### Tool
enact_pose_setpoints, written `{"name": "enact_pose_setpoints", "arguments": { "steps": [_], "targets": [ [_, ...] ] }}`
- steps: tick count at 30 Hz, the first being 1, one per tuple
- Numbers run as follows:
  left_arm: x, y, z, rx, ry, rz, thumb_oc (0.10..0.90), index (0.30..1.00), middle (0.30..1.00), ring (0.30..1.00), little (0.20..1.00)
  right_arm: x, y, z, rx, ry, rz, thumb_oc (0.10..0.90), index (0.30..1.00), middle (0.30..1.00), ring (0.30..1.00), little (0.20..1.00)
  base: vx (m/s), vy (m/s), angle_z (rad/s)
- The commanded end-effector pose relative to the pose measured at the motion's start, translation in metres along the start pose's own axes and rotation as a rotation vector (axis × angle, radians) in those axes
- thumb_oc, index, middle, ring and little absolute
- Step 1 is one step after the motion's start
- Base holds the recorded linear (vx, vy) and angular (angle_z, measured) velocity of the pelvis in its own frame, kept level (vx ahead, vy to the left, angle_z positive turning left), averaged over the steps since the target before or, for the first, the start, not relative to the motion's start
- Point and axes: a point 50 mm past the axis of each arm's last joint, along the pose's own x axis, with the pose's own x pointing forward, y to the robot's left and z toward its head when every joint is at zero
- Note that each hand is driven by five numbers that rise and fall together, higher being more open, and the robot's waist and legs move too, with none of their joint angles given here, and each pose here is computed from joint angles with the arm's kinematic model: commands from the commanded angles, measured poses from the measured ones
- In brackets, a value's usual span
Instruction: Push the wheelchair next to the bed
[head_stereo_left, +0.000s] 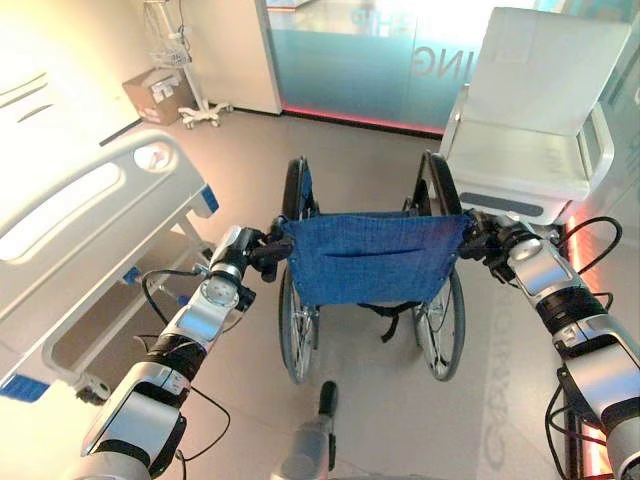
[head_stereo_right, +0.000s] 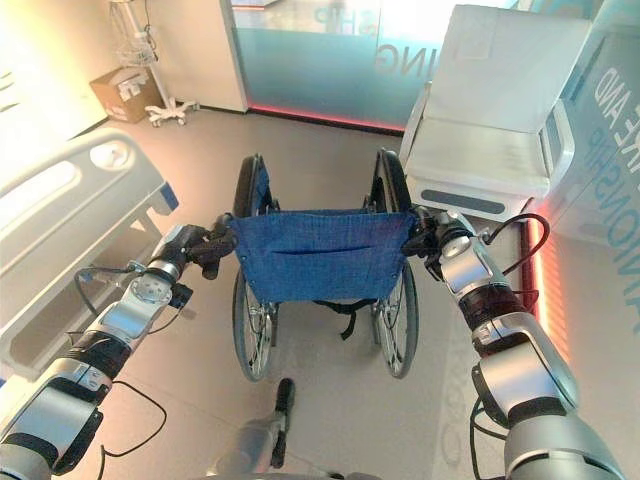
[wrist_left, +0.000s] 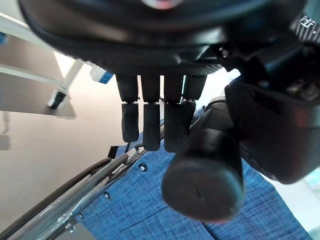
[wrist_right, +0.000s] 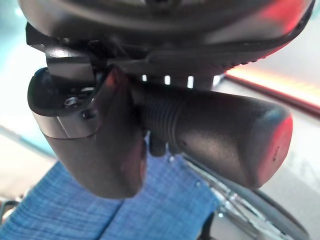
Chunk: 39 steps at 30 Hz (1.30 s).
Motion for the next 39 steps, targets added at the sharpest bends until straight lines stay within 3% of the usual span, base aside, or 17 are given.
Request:
{"name": "enact_pose_setpoints", "arguments": {
  "steps": [1, 9, 17, 25, 39],
  "targets": [
    [-0.002, 0.028, -0.013, 0.064, 0.016, 0.049, 0.4, 0.3, 0.3, 0.3, 0.3, 0.004, 0.034, -0.037, -0.129, 0.053, 0.161, 0.4, 0.3, 0.3, 0.3, 0.3, 0.47, 0.36, -0.23],
    [0.003, 0.04, -0.003, 0.096, 0.033, 0.071, 0.4, 0.3, 0.3, 0.3, 0.3, 0.008, 0.039, -0.031, -0.15, 0.012, 0.104, 0.4, 0.3, 0.3, 0.3, 0.3, 0.25, 0.258, -0.41],
    [0.004, 0.016, -0.005, 0.075, 0.02, 0.039, 0.4, 0.3, 0.3, 0.3, 0.3, 0.012, 0.034, -0.038, -0.143, 0.009, 0.052, 0.4, 0.3, 0.3, 0.3, 0.3, 0.21, 0.12, -0.14],
    [0.006, 0.03, 0.008, 0.078, -0.031, 0.062, 0.4, 0.3, 0.3, 0.3, 0.3, 0.01, 0.006, -0.005, -0.128, -0.057, -0.003, 0.4, 0.3, 0.3, 0.3, 0.3, 0.24, -0.131, 0.33],
    [0.001, -0.006, -0.023, 0.035, 0.104, -0.029, 0.4, 0.3, 0.3, 0.3, 0.3, 0.004, 0.001, -0.006, -0.207, -0.07, 0.025, 0.4, 0.3, 0.3, 0.3, 0.3, 0.37, -0.291, 0.59]
  ]
}}
